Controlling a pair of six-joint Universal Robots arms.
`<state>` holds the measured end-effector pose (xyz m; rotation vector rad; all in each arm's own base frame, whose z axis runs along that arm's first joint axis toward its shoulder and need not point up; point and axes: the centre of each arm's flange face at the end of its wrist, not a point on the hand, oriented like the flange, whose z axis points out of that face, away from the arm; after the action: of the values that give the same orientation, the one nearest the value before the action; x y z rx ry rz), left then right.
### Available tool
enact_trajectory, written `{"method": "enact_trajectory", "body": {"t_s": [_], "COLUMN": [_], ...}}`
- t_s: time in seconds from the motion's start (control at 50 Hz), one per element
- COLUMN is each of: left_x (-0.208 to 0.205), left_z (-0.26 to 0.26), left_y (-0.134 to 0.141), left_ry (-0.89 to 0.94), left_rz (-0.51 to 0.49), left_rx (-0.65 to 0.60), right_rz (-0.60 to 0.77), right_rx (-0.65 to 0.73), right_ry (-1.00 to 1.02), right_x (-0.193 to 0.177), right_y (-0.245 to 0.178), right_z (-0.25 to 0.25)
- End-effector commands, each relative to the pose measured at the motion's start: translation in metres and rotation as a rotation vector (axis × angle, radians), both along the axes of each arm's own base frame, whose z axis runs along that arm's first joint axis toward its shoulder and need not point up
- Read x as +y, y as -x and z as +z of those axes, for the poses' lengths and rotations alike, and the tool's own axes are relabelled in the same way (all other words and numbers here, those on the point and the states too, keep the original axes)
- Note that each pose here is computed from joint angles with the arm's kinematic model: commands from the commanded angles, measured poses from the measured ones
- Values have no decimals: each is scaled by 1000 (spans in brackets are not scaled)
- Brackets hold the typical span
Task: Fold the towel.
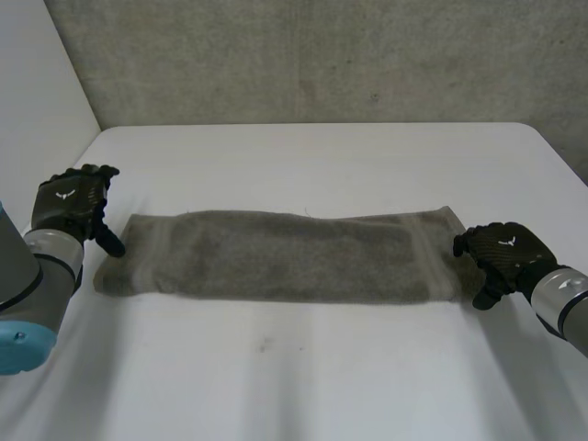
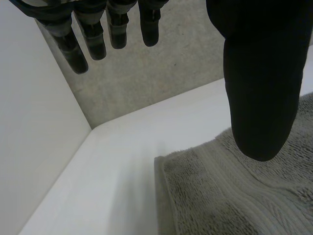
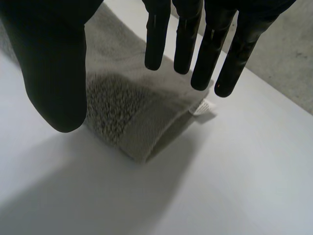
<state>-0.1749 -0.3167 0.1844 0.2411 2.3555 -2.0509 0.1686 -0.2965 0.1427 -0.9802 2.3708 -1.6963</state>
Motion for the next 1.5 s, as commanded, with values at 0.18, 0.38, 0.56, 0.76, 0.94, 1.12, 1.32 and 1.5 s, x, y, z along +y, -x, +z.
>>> {"method": "enact_trajectory", "body": {"t_s": [0.18,0.38,0.56,0.76,0.94,1.12,1.32,1.5], "left_x": [5,7,8,9,10,12,13,22], "left_z": [-5,-7,-8,-9,-7,-4,-5,-2], "left_y": [1,3,2,2,2,2,3,17], "left_ry": [-16,-22,-27,-28,-24,-16,-21,-12], "left_rz": [-5,-8,-8,-8,-9,-7,-12,-61], "left_rx": [-1,-2,-3,-3,-3,-2,-2,-1], "right_rz": [3,-160,-376,-394,-98,377,657,684], "right_rx": [57,147,404,392,217,90,101,76], "right_ry": [-16,46,129,219,451,494,358,364], "right_x": [-13,-42,-75,-85,-57,34,111,124], "right_y": [2,37,127,128,-7,-166,-239,-243], "right_z": [-27,-17,0,24,90,80,0,7]}}
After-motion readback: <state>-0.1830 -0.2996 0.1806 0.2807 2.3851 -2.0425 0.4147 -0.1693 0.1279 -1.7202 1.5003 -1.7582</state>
